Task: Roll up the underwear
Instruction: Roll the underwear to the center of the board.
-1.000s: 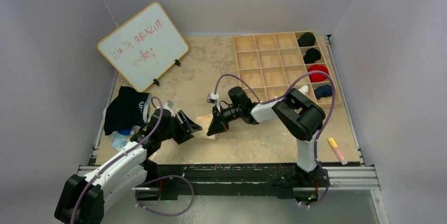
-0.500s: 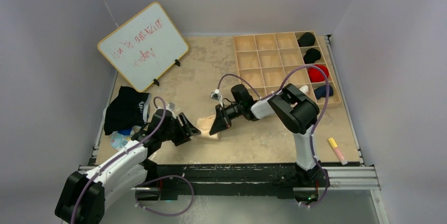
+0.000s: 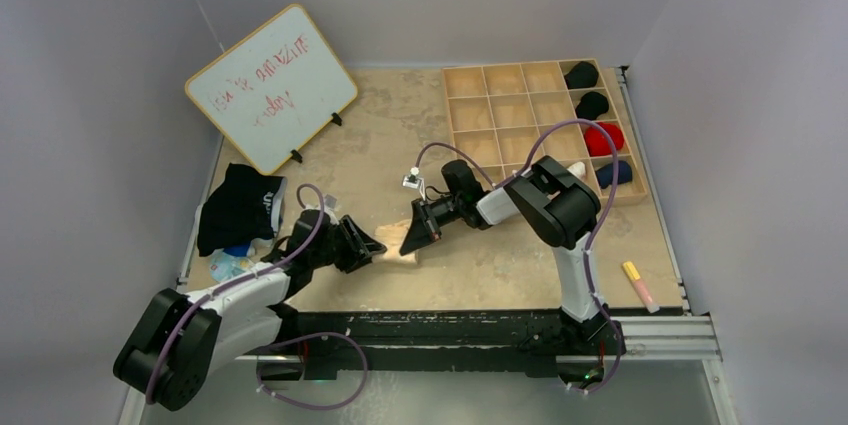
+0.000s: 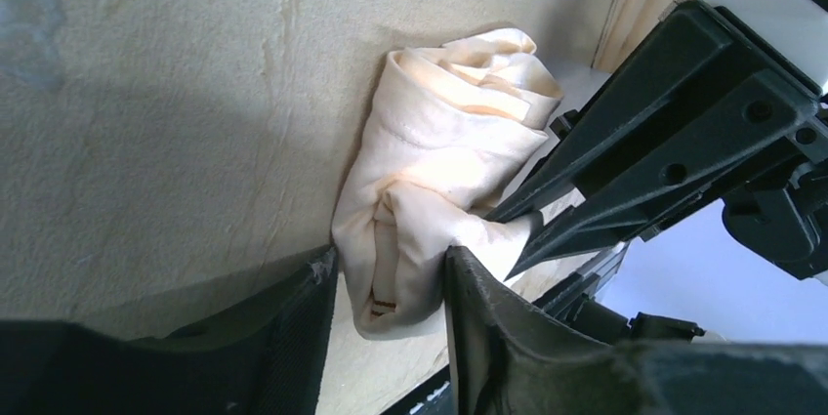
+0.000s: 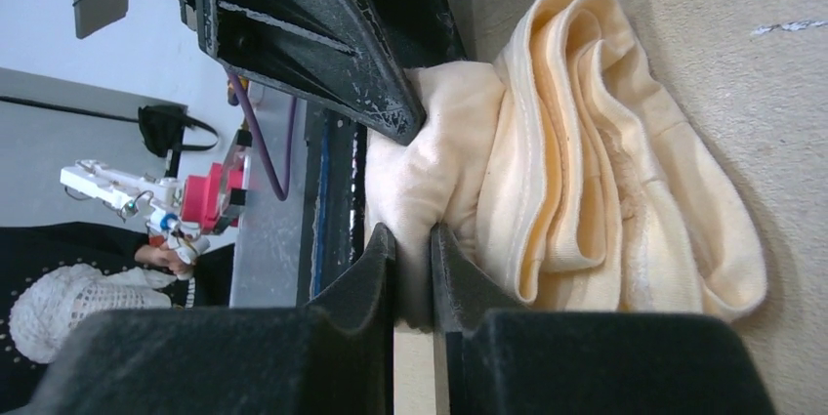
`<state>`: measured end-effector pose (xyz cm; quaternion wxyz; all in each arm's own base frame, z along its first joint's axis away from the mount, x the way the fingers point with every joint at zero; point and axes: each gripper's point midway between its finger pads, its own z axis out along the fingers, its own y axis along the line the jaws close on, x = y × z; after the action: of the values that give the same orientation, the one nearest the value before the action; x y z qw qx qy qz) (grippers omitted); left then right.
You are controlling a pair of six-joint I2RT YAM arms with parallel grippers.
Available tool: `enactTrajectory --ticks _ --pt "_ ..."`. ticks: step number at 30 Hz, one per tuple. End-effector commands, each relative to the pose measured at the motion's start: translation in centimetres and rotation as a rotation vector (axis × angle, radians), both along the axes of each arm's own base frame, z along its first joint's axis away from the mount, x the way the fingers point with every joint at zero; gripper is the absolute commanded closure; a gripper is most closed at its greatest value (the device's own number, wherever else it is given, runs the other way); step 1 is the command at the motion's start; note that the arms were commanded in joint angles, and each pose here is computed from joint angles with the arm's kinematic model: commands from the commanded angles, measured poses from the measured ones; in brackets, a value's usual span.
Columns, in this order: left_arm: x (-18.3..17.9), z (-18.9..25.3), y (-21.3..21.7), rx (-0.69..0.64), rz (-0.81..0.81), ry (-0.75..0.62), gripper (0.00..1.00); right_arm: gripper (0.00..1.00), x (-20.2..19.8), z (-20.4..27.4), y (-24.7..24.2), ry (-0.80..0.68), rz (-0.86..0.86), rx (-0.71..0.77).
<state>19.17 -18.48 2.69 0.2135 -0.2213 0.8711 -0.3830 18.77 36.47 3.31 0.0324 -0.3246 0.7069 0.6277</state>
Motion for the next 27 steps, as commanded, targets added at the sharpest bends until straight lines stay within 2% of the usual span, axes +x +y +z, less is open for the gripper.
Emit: enactTrajectory --ticks 1,6,12,20,21,23,27 --pt "-0.9 -2.7 1.9 0.118 0.059 0.099 0.62 0.86 0.2 -4.6 -1.3 0.017 -0.09 -0.177" --pt "-0.8 -2.8 2.2 0.17 0.057 0.145 0.72 0.75 0.7 -3.9 -1.7 -0.088 -0.075 -0.197" --pt "-0.4 -1.9 1.2 0.177 0.008 0.143 0.74 0.61 1.4 -2.1 -1.8 -0.223 -0.056 -0.179" --pt "-0.2 -1.1 0.3 0.183 -0.032 0.154 0.75 0.43 3.1 1.0 -2.2 -0.574 -0.087 -0.16" --pt "-0.2 -1.1 0.3 0.185 -0.033 0.158 0.75 0.36 3.2 1.5 -2.3 -0.624 -0.09 -0.146" --pt "-0.2 -1.2 0.1 0.183 -0.038 0.162 0.75 0.3 3.2 2.5 -2.3 -0.71 -0.091 -0.109" --pt "-0.1 -1.1 -0.2 0.178 -0.043 0.166 0.75 0.29 2.2 3.7 -1.6 -0.858 -0.037 -0.063"
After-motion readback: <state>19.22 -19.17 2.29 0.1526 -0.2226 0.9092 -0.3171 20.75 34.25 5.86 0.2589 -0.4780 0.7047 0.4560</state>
